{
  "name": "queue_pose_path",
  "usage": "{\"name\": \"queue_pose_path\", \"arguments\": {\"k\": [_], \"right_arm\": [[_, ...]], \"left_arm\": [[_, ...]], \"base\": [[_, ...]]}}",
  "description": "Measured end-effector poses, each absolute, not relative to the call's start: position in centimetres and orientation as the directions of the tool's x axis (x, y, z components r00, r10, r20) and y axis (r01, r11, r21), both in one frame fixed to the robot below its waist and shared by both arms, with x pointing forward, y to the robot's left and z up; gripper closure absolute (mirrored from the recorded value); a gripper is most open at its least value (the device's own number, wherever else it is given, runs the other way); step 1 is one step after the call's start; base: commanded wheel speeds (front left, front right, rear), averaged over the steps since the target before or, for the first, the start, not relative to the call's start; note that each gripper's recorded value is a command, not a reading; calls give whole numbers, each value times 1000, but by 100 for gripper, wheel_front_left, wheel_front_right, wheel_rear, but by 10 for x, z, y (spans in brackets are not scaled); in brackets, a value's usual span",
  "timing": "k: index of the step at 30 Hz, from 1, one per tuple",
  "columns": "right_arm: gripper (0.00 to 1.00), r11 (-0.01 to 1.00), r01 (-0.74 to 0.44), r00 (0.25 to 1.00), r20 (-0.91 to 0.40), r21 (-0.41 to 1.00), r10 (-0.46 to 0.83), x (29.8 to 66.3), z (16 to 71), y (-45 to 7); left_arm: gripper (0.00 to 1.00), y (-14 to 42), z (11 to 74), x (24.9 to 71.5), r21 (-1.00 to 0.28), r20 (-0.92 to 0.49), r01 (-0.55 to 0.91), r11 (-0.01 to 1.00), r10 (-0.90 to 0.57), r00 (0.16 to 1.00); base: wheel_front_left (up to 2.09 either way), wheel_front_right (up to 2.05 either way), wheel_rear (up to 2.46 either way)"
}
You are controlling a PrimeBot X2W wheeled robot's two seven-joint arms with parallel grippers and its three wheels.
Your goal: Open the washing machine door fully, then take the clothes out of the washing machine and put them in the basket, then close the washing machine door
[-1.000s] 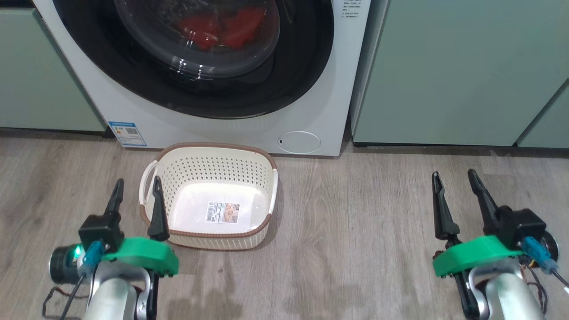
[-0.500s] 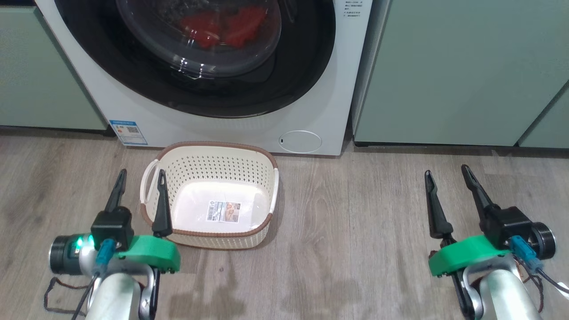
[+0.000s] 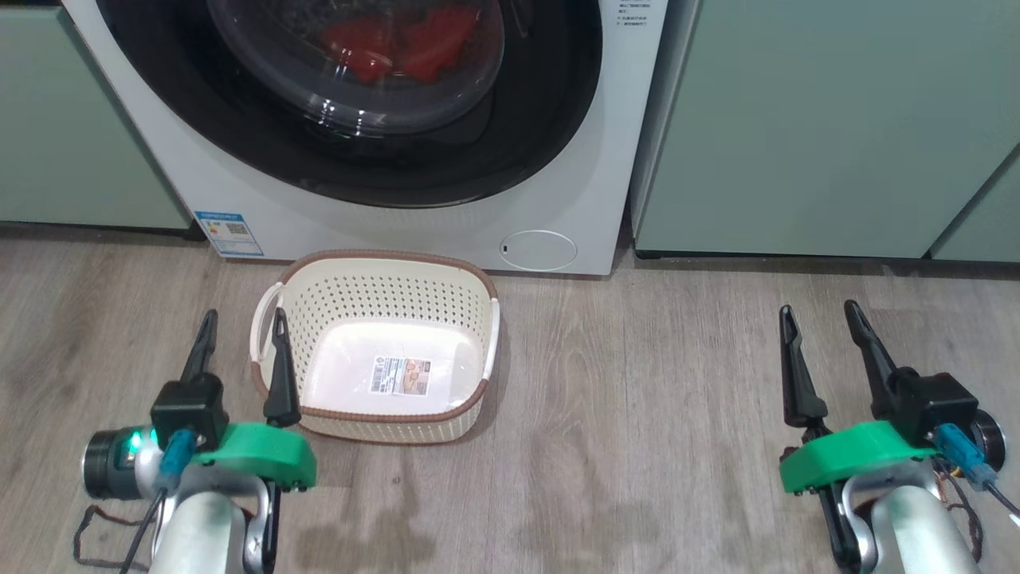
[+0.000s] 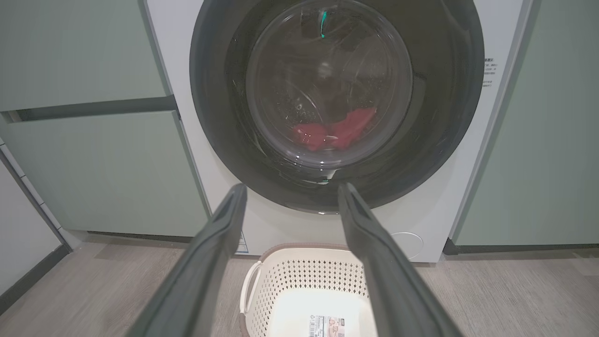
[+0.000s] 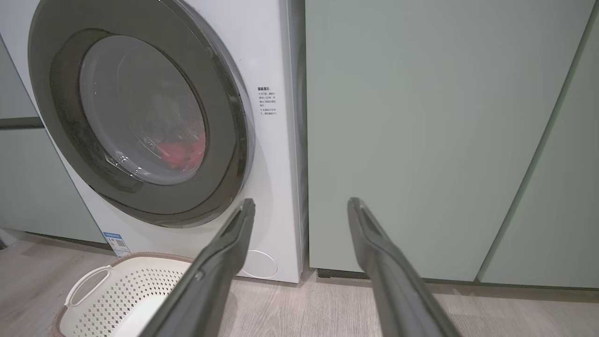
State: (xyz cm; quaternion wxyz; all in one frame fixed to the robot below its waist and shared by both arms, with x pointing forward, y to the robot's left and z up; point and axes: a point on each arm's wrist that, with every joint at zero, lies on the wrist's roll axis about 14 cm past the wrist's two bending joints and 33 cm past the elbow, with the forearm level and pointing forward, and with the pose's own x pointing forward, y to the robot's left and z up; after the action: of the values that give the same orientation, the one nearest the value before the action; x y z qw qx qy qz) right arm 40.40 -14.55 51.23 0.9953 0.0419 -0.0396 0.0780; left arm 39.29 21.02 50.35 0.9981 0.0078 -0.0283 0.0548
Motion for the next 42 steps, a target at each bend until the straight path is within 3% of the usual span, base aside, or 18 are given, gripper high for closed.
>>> {"name": "queue_pose_path", "arguments": {"k": [11, 12, 14, 15, 19, 21, 26, 32, 40, 42], "right_arm": [[0, 982, -159, 986, 70, 99, 153, 405, 507, -144], [5, 982, -157, 986, 65, 109, 151, 405, 505, -144], [92, 979, -150, 988, 56, 139, 144, 407, 501, -145], [100, 976, -145, 989, 50, 165, 139, 409, 499, -145], [100, 908, -59, 998, 11, 415, 60, 425, 485, -157], [100, 891, -44, 999, 1, 452, 49, 431, 483, -158], [100, 723, 11, 1000, -4, 691, -11, 479, 488, -158], [100, 571, 16, 1000, -6, 821, -20, 519, 496, -165], [100, 366, -34, 988, -23, 930, 151, 582, 521, -168], [100, 367, -60, 975, -25, 928, 223, 596, 528, -163]], "left_arm": [[0, 212, 500, 392, 4, 48, -118, 993, 118, 992], [0, 213, 500, 392, 3, 45, -117, 993, 117, 992], [0, 213, 497, 392, 2, 39, -118, 993, 117, 992], [0, 213, 496, 392, 2, 35, -118, 993, 118, 992], [0, 211, 489, 397, -1, 17, -110, 994, 110, 994], [0, 210, 488, 399, -2, 15, -106, 994, 106, 994], [0, 206, 480, 409, -9, -8, -93, 996, 93, 996], [0, 208, 466, 408, -29, -49, -101, 994, 100, 994], [0, 210, 458, 418, -54, -67, -111, 992, 107, 992], [0, 213, 453, 420, -52, -81, -125, 991, 120, 989]], "base": [[0, 0, 0], [0, 0, 0], [0, 0, 0], [0, 0, 0], [0, 0, 0], [0, 0, 0], [0, 0, 0], [0, 0, 0], [0, 0, 0], [0, 0, 0]]}}
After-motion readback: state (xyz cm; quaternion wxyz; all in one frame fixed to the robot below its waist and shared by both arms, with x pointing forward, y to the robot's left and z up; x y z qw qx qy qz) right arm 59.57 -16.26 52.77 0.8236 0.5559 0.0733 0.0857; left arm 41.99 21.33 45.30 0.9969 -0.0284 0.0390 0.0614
